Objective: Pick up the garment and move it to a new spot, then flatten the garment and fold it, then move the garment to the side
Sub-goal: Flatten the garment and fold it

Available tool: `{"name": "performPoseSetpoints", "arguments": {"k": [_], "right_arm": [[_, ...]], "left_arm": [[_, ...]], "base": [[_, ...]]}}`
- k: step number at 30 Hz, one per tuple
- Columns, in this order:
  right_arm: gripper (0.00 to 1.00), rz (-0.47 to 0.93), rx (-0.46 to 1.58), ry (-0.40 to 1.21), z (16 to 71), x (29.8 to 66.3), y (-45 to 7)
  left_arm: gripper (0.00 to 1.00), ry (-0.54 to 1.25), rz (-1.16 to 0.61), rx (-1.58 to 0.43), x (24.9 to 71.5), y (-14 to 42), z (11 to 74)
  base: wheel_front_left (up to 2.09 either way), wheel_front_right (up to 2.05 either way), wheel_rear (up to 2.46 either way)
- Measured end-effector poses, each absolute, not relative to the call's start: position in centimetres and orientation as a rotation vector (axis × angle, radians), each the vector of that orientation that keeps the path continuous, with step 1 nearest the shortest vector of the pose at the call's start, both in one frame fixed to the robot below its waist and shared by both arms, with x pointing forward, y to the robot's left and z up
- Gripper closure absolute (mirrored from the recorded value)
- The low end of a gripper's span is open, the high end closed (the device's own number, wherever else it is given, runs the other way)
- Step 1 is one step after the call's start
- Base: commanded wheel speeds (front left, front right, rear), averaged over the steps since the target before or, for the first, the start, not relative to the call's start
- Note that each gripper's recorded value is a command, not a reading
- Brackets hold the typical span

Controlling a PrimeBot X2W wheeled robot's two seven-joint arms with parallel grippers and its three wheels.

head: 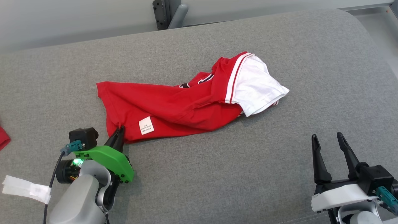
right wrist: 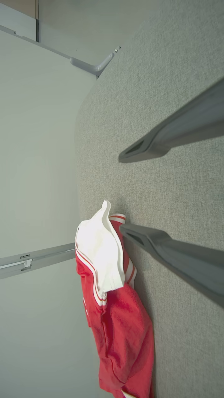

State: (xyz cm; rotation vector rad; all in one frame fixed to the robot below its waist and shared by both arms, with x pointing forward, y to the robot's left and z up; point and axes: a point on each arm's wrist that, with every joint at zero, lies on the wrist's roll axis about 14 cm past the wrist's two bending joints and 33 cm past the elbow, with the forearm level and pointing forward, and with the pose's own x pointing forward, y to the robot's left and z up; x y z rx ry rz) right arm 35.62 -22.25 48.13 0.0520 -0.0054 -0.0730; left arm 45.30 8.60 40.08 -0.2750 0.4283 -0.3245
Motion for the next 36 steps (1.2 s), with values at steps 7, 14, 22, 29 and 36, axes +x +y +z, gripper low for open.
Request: {"name": "performPoseSetpoints", "arguments": {"k": [7,14,22,29,36], "right_arm": [[0.00,-0.074,0.053,-0.018,48.5,35.4,-22.3],[0.00,-0.080,0.057,-0.020,48.6,34.5,-22.4],[0.00,-0.060,0.062,-0.012,48.3,34.7,-21.8],[0.00,-0.028,0.060,-0.006,48.1,35.4,-20.9],[0.00,-0.007,0.055,-0.010,48.2,35.6,-20.3]], "left_arm": [[1.00,0.296,-0.344,-0.284,46.6,8.5,43.5],[1.00,0.182,-0.349,-0.299,44.7,10.6,46.7],[1.00,0.319,-0.268,-0.329,36.9,12.3,41.6],[1.00,0.377,-0.198,-0.397,34.2,12.3,39.0],[0.00,0.352,-0.138,-0.410,33.9,13.4,38.8]], "base": [[0.00,0.00,0.00],[0.00,0.00,0.00],[0.00,0.00,0.00],[0.00,0.00,0.00],[0.00,0.00,0.00]]}}
